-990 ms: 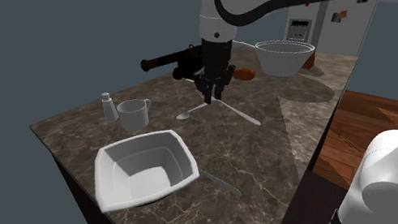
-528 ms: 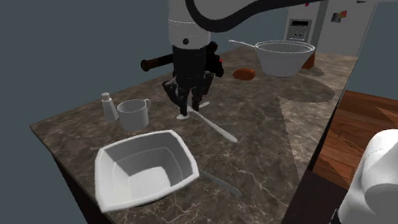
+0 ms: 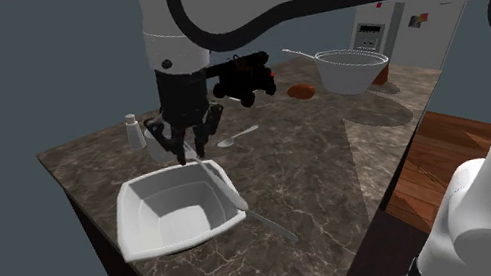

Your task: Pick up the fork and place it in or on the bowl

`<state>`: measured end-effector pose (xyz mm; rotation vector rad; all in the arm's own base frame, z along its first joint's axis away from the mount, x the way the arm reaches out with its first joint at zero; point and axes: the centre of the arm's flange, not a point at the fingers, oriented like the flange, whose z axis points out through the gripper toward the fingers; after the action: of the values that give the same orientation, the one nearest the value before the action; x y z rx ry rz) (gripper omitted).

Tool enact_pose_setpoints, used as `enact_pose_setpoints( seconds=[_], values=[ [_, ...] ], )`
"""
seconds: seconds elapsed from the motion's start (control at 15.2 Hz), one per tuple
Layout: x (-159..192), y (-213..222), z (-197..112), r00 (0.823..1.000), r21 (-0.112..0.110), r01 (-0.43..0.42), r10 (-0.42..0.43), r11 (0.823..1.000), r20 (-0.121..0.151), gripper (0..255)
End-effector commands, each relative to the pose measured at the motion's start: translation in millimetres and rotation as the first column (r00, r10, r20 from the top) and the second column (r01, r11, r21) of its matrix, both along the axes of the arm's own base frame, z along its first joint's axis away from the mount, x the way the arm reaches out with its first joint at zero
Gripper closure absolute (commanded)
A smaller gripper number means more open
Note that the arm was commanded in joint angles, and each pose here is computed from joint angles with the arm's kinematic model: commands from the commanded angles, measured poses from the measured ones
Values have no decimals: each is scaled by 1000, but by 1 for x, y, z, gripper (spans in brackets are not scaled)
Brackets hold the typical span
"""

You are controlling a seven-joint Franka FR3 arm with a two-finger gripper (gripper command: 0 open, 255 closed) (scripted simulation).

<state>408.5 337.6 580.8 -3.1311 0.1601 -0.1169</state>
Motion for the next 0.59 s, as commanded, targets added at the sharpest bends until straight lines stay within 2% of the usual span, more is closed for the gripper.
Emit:
enact_pose_setpoints(
  seconds=[0.0,0.13,0.53],
  values=[
    [2,26,1,1000,1,2,-2,1000,0,255],
    [2,46,2,1000,1,2,-2,1000,0,255],
    [2,46,-30,1000,1,2,-2,1000,0,255]
  ],
)
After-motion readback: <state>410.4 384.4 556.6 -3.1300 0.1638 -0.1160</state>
